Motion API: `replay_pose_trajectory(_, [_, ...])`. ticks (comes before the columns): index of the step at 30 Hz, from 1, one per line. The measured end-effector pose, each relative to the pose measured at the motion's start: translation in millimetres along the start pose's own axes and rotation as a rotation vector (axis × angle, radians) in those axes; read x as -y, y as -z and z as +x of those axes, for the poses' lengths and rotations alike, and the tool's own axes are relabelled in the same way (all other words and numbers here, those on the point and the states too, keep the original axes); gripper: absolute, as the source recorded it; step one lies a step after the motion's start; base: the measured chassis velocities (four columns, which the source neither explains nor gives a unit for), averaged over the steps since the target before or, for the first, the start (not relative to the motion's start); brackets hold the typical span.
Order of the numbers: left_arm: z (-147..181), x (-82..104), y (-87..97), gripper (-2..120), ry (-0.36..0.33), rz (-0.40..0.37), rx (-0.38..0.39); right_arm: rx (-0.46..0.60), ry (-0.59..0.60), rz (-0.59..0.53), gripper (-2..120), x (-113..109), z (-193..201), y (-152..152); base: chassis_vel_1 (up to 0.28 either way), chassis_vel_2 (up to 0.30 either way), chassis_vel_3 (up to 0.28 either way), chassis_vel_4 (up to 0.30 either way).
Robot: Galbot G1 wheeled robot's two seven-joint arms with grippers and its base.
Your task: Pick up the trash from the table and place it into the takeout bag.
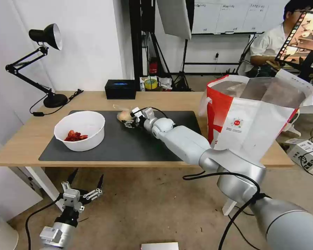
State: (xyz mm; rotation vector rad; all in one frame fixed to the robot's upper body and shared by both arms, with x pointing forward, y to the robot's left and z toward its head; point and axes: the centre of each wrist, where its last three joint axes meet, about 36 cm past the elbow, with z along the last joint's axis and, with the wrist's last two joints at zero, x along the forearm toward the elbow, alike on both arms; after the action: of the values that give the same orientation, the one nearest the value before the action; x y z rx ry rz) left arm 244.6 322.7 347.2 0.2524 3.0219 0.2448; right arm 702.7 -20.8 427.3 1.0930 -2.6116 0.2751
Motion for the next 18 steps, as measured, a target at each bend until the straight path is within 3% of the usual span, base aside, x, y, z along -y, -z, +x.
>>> replay_pose_trajectory(7, [0.0, 0.7, 0.2, 100, -0.001, 0.001, 0.004, 0.002, -0.003, -0.015, 22, -0.3, 0.5, -3.2, 0.000, 0.000, 0.000, 0.000])
replay_pose_trajectory(10, [0.5, 0.6, 0.1, 100, 0.000, 0.001, 0.006, 0.004, -0.003, -0.018, 15, -0.7, 0.5, -3.3, 0.000, 0.000, 0.000, 0.000])
replay_pose_trajectory(11, [1.0, 0.4, 0.1, 100, 0.001, 0.000, 0.009, 0.004, -0.002, -0.021, 6, -1.1, 0.5, -3.8, 0.000, 0.000, 0.000, 0.000])
replay_pose_trajectory(18, [1.6, 0.1, -0.8, 100, 0.002, 0.000, 0.011, 0.001, -0.006, -0.041, 0, -3.3, 0.8, -8.9, 0.000, 0.000, 0.000, 0.000])
